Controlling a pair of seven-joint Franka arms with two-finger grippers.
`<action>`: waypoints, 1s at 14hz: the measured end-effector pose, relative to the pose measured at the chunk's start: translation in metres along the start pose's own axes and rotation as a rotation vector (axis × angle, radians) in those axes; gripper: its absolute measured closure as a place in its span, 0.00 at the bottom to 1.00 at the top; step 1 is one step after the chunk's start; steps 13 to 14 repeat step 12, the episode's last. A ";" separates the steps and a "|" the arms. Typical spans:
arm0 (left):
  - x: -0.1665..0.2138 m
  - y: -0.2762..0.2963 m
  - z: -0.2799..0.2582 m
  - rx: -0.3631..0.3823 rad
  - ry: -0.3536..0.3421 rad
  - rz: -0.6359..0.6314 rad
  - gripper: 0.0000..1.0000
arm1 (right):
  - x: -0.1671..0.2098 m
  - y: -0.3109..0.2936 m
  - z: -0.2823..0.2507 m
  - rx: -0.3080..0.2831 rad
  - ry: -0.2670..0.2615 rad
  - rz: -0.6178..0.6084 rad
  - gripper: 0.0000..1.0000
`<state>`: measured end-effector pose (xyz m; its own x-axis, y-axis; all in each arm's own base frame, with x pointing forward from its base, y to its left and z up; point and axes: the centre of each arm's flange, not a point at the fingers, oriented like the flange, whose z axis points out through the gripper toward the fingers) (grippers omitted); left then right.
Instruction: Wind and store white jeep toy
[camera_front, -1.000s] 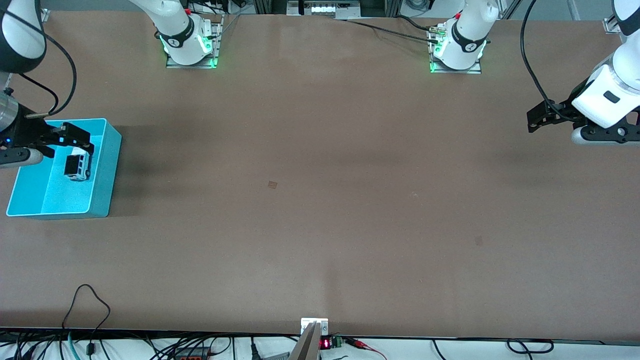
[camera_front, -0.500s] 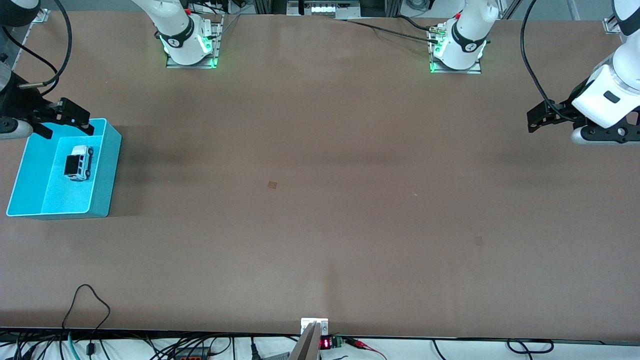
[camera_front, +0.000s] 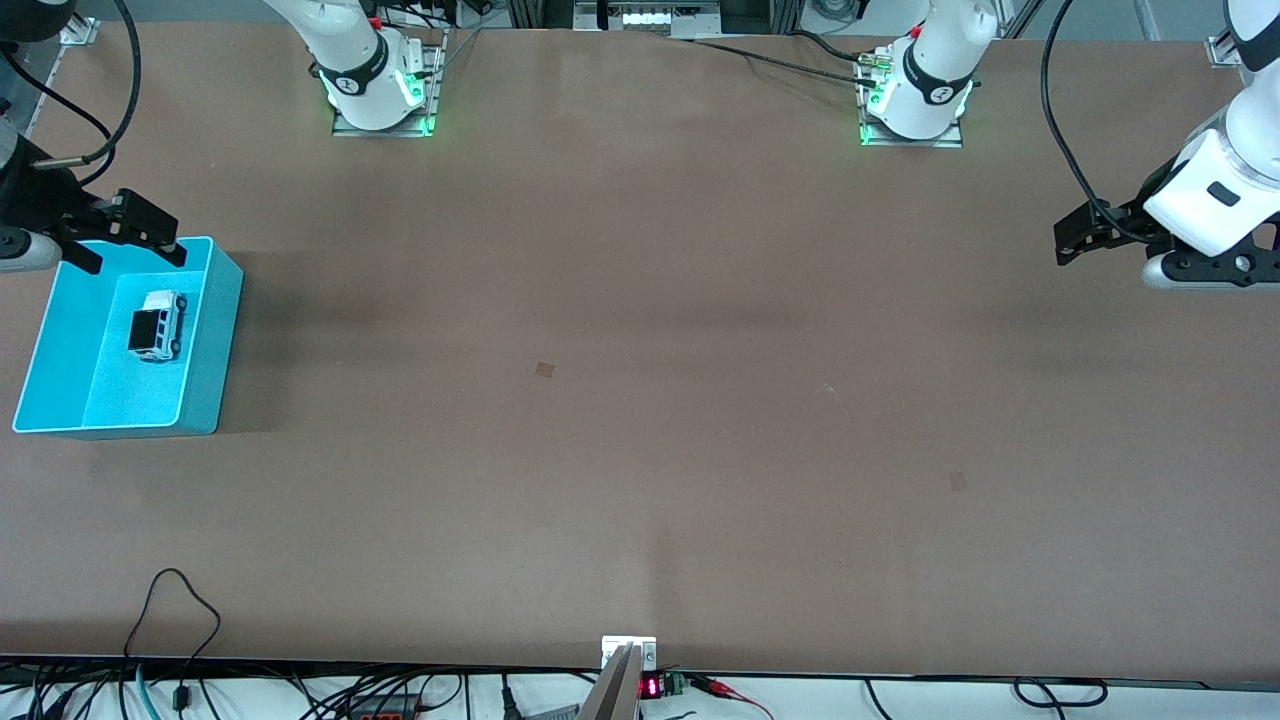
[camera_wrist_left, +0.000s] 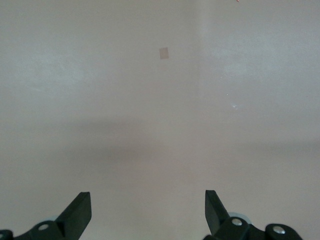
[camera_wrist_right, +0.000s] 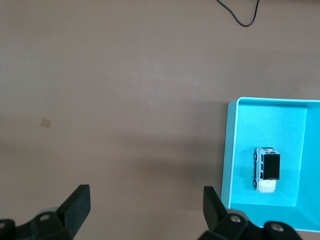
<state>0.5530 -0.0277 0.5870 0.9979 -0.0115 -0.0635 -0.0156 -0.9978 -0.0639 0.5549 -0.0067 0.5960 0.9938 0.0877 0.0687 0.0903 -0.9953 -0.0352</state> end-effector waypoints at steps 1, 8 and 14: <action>0.000 0.000 0.000 0.000 0.000 0.000 0.00 | 0.001 -0.006 -0.006 0.000 0.002 0.001 0.00; 0.000 0.000 0.000 0.000 0.000 0.000 0.00 | -0.003 -0.025 -0.020 0.000 -0.030 0.154 0.00; 0.000 0.000 0.000 0.000 0.000 0.000 0.00 | -0.003 -0.022 -0.020 -0.004 -0.031 0.157 0.00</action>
